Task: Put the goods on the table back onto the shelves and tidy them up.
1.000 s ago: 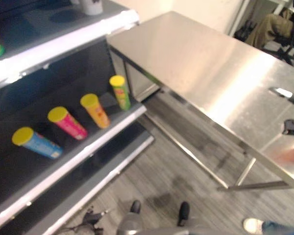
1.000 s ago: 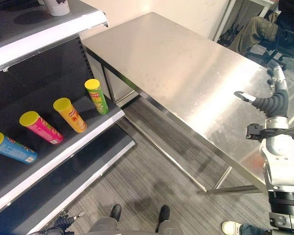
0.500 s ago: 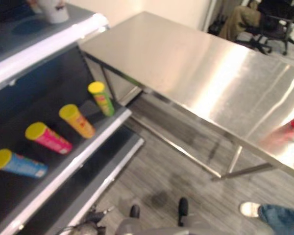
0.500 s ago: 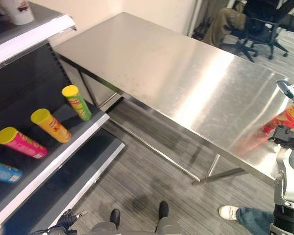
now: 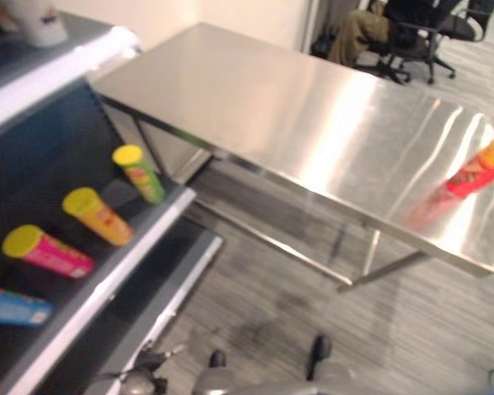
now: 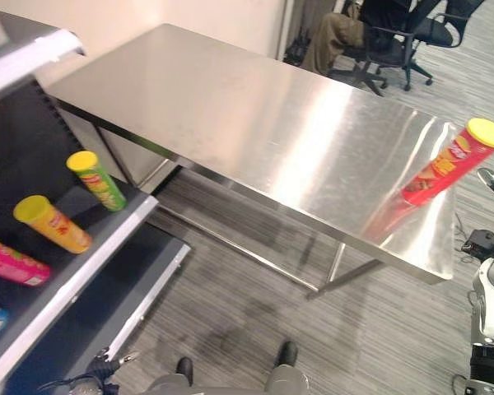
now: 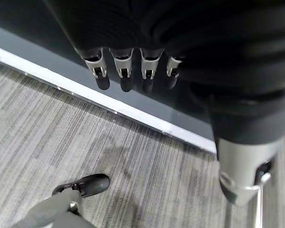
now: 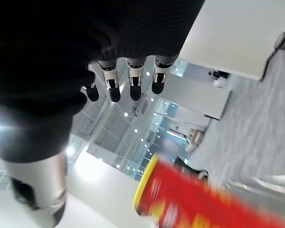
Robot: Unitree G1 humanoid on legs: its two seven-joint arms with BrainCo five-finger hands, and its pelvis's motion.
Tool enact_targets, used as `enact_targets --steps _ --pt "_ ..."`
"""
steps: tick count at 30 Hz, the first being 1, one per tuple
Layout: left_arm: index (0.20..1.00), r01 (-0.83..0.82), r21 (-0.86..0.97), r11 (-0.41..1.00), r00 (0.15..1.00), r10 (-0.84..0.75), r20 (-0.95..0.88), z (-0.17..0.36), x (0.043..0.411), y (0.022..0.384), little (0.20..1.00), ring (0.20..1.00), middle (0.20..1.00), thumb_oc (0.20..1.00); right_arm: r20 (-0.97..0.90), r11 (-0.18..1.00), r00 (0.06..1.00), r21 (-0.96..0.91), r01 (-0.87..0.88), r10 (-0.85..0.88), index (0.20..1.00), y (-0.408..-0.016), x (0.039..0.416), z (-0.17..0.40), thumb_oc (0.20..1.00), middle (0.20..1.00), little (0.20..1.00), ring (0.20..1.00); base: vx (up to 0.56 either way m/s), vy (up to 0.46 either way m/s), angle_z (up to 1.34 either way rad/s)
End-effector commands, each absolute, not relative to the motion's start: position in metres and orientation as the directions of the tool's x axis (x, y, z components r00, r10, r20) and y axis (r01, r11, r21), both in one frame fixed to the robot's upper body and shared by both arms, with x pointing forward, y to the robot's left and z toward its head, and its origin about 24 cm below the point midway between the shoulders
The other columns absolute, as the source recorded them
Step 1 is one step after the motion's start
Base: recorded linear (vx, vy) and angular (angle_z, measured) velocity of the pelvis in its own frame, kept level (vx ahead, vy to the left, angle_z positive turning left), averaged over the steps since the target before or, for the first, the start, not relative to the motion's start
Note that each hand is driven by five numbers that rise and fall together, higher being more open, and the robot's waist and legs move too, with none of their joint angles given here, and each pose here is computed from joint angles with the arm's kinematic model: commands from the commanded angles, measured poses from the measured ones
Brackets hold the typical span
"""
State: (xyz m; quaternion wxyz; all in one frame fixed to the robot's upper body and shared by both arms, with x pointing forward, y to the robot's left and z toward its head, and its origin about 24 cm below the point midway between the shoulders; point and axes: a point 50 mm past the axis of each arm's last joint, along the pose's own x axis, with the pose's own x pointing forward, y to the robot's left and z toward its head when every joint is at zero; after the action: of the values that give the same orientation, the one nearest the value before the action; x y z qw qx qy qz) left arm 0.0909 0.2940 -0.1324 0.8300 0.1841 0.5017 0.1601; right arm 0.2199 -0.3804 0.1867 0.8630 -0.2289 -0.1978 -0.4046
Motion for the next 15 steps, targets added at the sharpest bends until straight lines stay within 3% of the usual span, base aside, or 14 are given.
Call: enact_targets --steps 1,8,15 --pt "1.0 -0.105 0.476 0.873 0.507 0.459 -0.729 -0.126 0.114 0.291 1.0 1.0 1.0 1.0 0.699 0.544 0.492 -0.173 0.821 -0.519 1.0 -0.37 0.223 0.239 1.0 1.0 1.0 1.0 0.18 -0.208 -0.25" --pt "1.0 -0.112 0.467 0.877 0.54 0.448 -0.712 -0.123 0.122 0.289 1.0 1.0 1.0 1.0 0.749 0.547 0.464 -0.163 0.821 -0.473 1.0 -0.37 0.215 0.26 1.0 1.0 1.0 1.0 0.24 -0.343 0.19" --pt "1.0 -0.1 0.416 0.904 0.577 0.393 -0.716 -0.123 0.13 0.276 1.0 1.0 1.0 1.0 0.741 0.64 0.533 -0.183 0.746 -0.409 1.0 -0.359 0.231 0.269 1.0 1.0 1.0 1.0 0.08 -0.12 0.22"
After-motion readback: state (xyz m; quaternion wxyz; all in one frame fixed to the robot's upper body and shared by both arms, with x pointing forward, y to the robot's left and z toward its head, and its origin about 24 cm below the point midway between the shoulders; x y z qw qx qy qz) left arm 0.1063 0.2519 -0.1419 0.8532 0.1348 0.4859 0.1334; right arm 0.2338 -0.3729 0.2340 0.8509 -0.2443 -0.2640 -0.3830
